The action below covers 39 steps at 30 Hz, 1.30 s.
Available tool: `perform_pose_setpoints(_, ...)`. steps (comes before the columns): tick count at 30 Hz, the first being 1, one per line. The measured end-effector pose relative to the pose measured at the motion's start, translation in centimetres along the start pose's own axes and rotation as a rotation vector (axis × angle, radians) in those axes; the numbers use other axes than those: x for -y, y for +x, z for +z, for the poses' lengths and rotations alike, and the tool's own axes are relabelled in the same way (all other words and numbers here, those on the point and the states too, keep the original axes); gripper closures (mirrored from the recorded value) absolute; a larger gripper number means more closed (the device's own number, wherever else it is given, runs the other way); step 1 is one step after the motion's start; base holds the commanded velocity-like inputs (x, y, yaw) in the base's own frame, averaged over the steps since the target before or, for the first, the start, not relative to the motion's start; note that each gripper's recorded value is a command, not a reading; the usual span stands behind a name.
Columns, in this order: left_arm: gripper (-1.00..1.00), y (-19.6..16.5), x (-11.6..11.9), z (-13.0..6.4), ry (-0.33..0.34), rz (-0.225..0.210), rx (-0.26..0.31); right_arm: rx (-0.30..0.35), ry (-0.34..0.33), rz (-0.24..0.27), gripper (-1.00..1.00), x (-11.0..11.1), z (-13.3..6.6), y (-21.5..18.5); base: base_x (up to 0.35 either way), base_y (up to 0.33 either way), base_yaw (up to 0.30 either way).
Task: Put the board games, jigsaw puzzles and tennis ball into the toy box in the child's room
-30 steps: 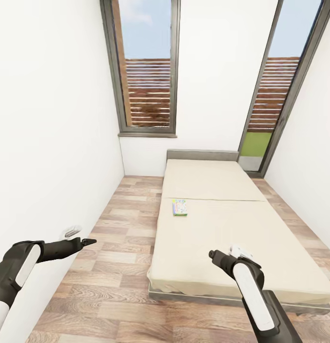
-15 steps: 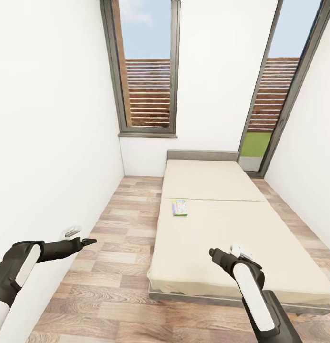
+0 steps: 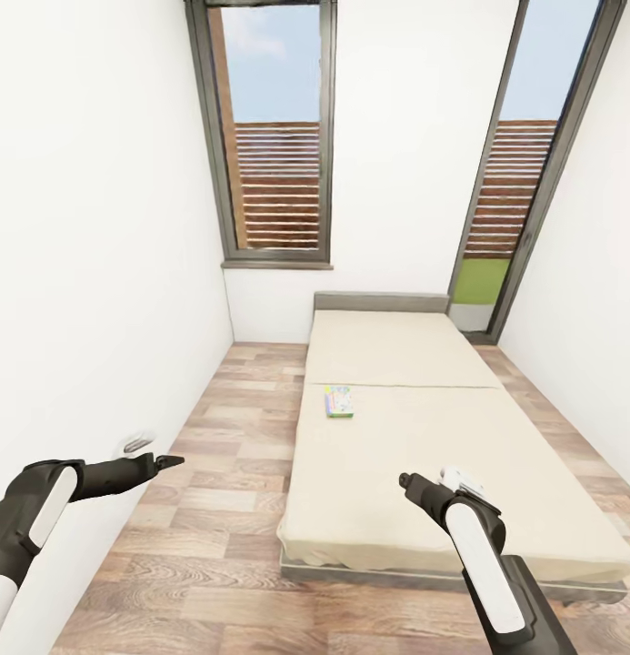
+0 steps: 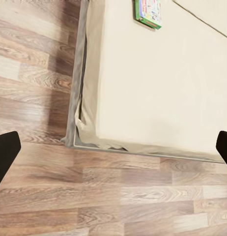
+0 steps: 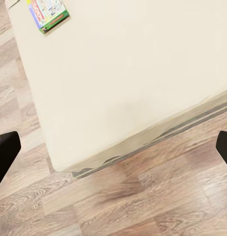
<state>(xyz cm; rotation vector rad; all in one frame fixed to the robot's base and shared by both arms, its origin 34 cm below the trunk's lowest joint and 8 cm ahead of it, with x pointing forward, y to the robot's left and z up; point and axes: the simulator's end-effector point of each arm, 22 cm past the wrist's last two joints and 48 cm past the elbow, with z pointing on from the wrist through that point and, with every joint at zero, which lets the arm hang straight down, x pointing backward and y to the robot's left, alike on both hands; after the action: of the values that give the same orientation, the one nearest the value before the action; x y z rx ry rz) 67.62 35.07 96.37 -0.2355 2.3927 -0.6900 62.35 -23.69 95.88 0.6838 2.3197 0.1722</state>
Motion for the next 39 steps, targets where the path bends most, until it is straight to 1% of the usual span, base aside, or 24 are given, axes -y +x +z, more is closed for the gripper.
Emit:
perform_pose_setpoints(6, -1.00, -0.29, 0.28, -0.36, 0.003, 0.002, 0.007, 0.008, -0.008, 0.001, -1.00, -0.23, -0.34, -0.32, 0.010, 0.009, -0.078)
perform_pose_setpoints(11, -1.00, -0.54, 0.53, -0.66, 0.006, 0.005, 0.014, 0.015, -0.012, 0.001, -1.00, -0.34, -0.64, -0.58, 0.113, 0.103, -0.100)
perform_pose_setpoints(25, -1.00, -0.70, 0.78, -0.89, 0.008, 0.007, 0.018, 0.021, -0.015, 0.003, -1.00, -0.46, -0.92, -0.82, 0.258, 0.171, -0.050)
perform_pose_setpoints(32, -1.00, -0.56, 0.63, -0.68, 0.006, 0.005, 0.014, 0.017, -0.011, 0.009, -1.00, -0.22, -0.70, -0.74, 0.216, 0.124, -0.165)
perform_pose_setpoints(39, -1.00, -0.33, 0.43, -0.40, 0.004, 0.003, 0.008, 0.013, -0.001, 0.021, -1.00, 0.35, -0.39, -0.78, 0.111, 0.066, -0.208)
